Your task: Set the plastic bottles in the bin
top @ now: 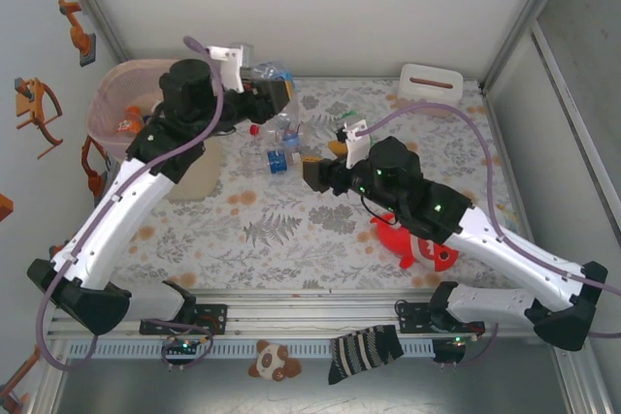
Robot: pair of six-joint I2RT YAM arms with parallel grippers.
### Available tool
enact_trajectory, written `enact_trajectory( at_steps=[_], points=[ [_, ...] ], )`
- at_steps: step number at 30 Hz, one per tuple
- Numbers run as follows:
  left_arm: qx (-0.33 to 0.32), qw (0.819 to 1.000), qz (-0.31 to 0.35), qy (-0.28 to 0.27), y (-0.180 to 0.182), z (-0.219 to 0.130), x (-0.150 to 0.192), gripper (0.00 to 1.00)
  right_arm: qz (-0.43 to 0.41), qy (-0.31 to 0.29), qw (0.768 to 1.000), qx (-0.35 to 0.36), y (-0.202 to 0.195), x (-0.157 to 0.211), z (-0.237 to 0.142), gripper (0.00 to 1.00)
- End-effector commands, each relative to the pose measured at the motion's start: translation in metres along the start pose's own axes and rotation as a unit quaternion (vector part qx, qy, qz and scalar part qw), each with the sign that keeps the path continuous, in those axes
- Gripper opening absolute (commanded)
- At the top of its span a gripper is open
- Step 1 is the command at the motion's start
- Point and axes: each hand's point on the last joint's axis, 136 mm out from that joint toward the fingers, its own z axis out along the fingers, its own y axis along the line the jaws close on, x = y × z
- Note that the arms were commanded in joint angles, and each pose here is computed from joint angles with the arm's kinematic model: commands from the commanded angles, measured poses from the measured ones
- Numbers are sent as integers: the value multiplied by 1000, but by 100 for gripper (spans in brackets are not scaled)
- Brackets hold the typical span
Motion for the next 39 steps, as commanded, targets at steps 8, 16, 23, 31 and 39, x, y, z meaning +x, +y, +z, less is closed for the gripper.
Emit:
enact_trajectory(
  at_steps=[8, 16, 23, 31, 39],
  points=[
    [-191, 976, 100, 18, 90, -82, -45, 47, -19, -8, 999, 43, -15, -8, -24, 75],
    [-353, 921, 158, 48, 162, -141, -67, 47, -24, 0, 999, 47, -16, -4, -20, 75],
    [-417, 882, 200, 88, 217, -152, -70, 46, -31, 10, 999, 42, -14, -1, -16, 75],
    [-432, 859, 213, 174, 273, -135, -47, 46, -43, 14, 998, 37, -12, 0, -13, 76],
    [-433, 848, 160, 261, 319, -134, 1, 46, -59, 28, 997, 31, -11, 6, -4, 76]
  ],
)
